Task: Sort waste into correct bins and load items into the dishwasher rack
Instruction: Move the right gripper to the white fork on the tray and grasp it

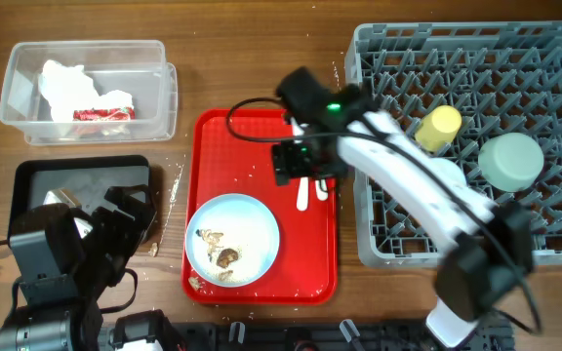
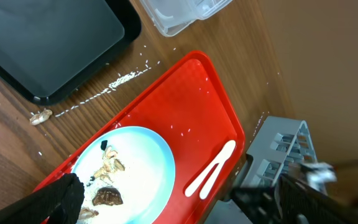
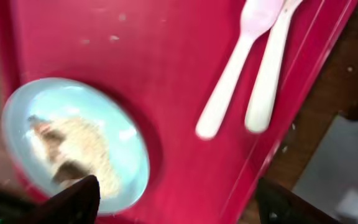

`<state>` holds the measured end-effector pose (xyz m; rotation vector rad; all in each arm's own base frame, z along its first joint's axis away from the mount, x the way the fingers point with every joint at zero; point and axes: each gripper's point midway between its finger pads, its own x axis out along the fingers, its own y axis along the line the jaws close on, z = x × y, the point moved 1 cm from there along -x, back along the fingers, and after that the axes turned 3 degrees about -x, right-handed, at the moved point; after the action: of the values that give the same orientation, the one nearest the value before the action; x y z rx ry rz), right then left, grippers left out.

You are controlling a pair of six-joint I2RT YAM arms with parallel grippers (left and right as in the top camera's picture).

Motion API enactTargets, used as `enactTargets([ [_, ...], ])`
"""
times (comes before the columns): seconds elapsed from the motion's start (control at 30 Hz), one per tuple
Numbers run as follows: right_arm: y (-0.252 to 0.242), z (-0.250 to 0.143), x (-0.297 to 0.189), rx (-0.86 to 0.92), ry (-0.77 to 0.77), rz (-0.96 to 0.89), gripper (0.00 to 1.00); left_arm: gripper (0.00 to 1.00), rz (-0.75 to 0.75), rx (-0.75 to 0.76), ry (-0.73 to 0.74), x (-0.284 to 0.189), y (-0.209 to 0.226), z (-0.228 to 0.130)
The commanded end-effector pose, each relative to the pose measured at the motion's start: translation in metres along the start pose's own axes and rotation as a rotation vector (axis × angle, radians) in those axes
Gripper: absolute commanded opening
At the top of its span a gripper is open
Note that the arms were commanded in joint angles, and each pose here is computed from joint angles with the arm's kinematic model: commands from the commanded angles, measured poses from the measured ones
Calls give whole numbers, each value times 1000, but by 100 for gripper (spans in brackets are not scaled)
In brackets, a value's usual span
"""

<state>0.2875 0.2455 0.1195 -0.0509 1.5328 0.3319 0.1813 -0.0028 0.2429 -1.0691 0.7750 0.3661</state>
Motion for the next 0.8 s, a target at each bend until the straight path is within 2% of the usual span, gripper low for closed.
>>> enactTargets([
  [0.0,-10,25,26,111,-47,-87,80,100,-9,8,5,0,-1,-1],
  [0.07,-8,33,36,112,-62,-81,75,100,-9,8,5,0,-1,-1],
  [0.2,-24,38,52,167,-80,-166,55,100,-9,8,5,0,-1,-1],
  [0.4,-33,39,72,178,-76,-210,50,100,-9,8,5,0,-1,-1],
  [0.47,-36,39,82,204,-64,-204,42,100,-9,8,5,0,-1,-1],
  [0.77,-44,40,107,251,-26,-194,45,100,-9,8,5,0,-1,-1],
])
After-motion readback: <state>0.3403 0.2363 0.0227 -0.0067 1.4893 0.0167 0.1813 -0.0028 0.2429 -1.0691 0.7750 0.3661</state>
